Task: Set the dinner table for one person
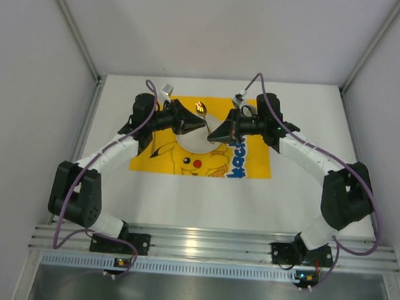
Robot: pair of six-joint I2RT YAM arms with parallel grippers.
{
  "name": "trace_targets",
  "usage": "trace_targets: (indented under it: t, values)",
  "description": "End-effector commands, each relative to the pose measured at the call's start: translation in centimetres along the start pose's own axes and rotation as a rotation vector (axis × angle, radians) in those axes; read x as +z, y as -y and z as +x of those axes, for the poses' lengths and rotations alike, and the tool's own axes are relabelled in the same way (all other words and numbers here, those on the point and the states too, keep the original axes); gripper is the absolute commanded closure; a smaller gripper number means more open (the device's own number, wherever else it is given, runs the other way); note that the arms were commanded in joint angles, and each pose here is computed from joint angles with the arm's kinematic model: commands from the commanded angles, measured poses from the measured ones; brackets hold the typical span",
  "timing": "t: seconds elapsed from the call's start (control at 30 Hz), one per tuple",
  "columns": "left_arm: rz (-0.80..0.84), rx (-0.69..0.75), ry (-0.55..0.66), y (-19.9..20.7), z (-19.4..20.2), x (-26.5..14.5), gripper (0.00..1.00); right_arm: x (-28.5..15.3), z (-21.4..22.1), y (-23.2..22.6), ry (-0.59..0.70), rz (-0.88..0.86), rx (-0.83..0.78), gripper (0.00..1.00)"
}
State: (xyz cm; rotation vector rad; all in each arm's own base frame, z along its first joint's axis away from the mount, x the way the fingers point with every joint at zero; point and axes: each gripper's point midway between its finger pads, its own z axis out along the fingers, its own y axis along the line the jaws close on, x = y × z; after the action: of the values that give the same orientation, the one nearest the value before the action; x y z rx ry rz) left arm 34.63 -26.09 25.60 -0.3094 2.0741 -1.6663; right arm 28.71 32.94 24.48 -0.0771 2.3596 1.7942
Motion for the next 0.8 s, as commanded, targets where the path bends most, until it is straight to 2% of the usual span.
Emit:
trace_targets:
  t: [0.0, 0.1, 0.13, 0.2, 0.27, 0.4, 0.43, 0.57, 0.77]
  values:
    - [0.037, 0.086, -0.008, 2.1, -0.5, 0.0, 0.65, -2.5, -1.6, -1.4, 0.085, -0.028, -0.078, 1.00]
    - [0.038, 0.101, -0.015, 2.4, -0.2, -0.3, 0.47, -3.9, -2.6, 0.2, 0.114, 0.008, -0.070, 1.00]
    - [0.036, 0.119, -0.019, 2.5, -0.1, -0.4, 0.33, -4.8, -3.1, 1.2, 0.133, 0.034, -0.047, 1.00]
    - [-0.011, 0.150, -0.026, 2.0, 0.0, -0.7, 0.18, -6.3, -4.1, 2.7, 0.174, 0.067, -0.046, 1.00]
    - [-0.041, 0.196, -0.008, 2.6, -0.3, -1.2, 0.16, -7.3, -4.1, 4.4, 0.189, 0.102, -0.009, 1.00]
    - [-0.256, 0.271, 0.006, -0.2, -0.6, -2.8, 0.14, -9.3, -4.5, 8.5, 0.236, 0.201, 0.043, 1.00]
    - [-0.312, 0.297, 0.054, -0.5, -1.8, -3.2, 0.14, -9.3, -4.1, 9.6, 0.229, 0.222, 0.067, 1.00]
    - [-0.492, 0.345, 0.091, -2.9, -2.7, -5.1, 0.14, -8.9, -3.2, 12.4, 0.217, 0.279, 0.120, 1.00]
    - [-0.572, 0.358, 0.092, -4.4, -2.6, -6.1, 0.16, -8.0, -3.1, 15.0, 0.209, 0.315, 0.180, 1.00]
